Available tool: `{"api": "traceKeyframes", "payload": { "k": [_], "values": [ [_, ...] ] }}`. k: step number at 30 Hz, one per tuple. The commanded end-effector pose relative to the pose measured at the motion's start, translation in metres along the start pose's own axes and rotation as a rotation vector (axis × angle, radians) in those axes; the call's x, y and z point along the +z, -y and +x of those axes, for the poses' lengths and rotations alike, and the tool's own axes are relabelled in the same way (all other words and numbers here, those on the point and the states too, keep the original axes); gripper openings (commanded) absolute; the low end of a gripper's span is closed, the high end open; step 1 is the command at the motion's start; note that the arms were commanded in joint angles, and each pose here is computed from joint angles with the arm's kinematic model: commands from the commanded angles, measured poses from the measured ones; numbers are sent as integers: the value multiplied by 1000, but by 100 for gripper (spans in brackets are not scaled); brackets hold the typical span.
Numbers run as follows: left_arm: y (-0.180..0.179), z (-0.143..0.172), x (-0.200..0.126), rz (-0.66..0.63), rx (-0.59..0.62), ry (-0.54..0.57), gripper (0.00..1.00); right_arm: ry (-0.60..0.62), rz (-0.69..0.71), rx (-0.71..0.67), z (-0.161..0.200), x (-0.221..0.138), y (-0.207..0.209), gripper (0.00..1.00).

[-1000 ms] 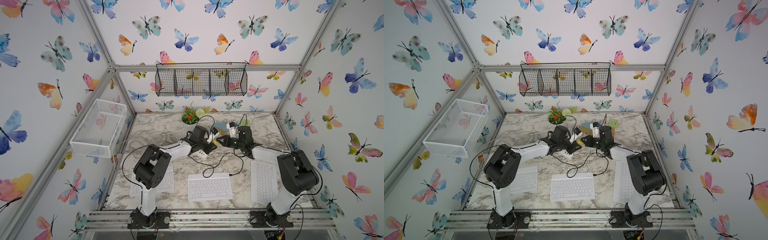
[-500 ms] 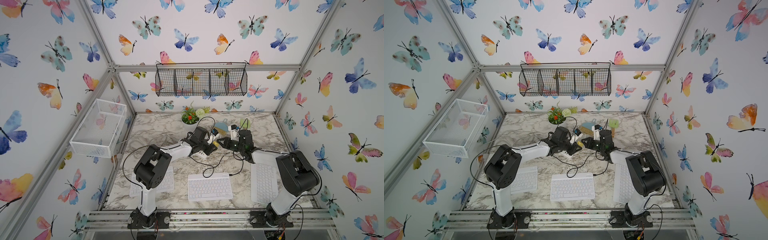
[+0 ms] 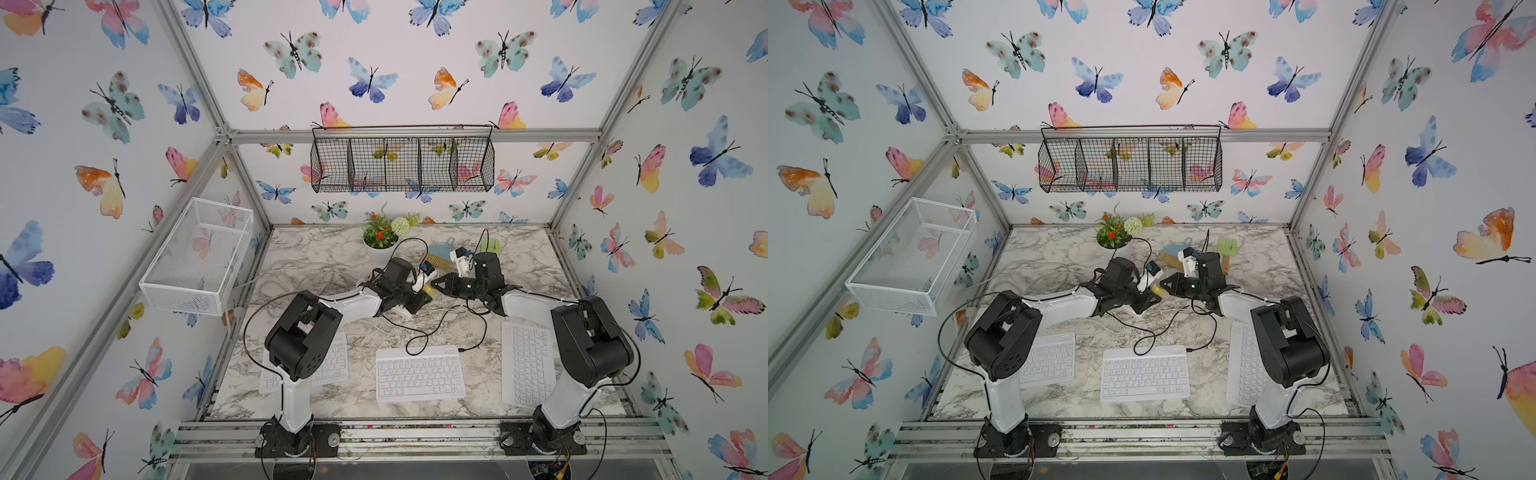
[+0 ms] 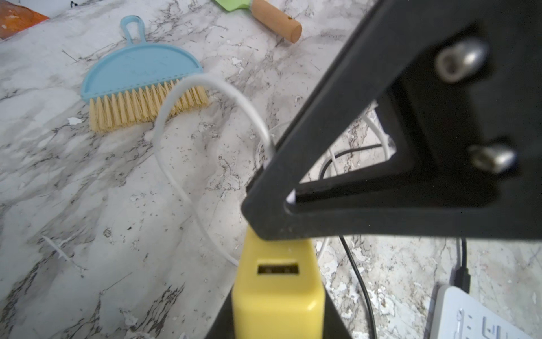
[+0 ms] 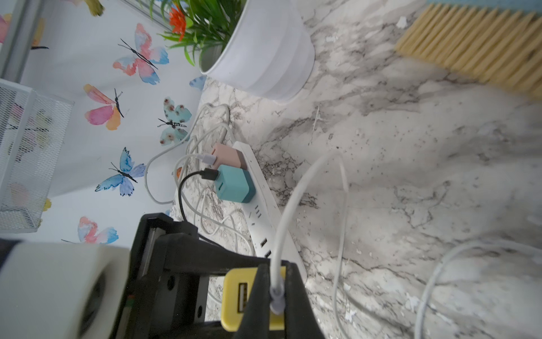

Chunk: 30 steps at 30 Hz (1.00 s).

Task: Unplug the wireless keyboard
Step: Remove the power cord from the plug.

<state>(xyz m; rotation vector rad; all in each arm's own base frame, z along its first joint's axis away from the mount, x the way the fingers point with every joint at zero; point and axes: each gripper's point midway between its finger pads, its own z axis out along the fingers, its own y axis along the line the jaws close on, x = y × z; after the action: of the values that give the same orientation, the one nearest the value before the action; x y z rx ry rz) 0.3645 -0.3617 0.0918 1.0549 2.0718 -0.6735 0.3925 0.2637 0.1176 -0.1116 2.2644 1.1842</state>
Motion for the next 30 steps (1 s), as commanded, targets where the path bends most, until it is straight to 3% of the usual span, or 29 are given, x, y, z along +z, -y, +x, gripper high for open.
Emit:
{"api": "traceKeyframes", "payload": {
  "k": [1,7,13,19,23,27,30],
  "values": [
    [26,6,-1,104,-88,-30,0,297,-2,-11,-56,-25,-5,2],
    [22,0,-4,127,-124,-6,0,423,-14,42,-54,-42,-2,2],
    [23,23,-3,102,-51,-83,0,347,126,-18,-71,-35,9,2],
    [26,39,0,88,-27,-134,0,292,157,-1,-85,-36,28,2],
    [25,33,1,95,-83,-107,0,370,122,2,-94,-47,21,2],
    [14,17,-1,108,-216,-42,0,439,-3,-5,-90,-56,3,2],
    [8,6,-6,141,-288,-1,0,488,-19,28,-82,-63,6,2]
  ]
}}
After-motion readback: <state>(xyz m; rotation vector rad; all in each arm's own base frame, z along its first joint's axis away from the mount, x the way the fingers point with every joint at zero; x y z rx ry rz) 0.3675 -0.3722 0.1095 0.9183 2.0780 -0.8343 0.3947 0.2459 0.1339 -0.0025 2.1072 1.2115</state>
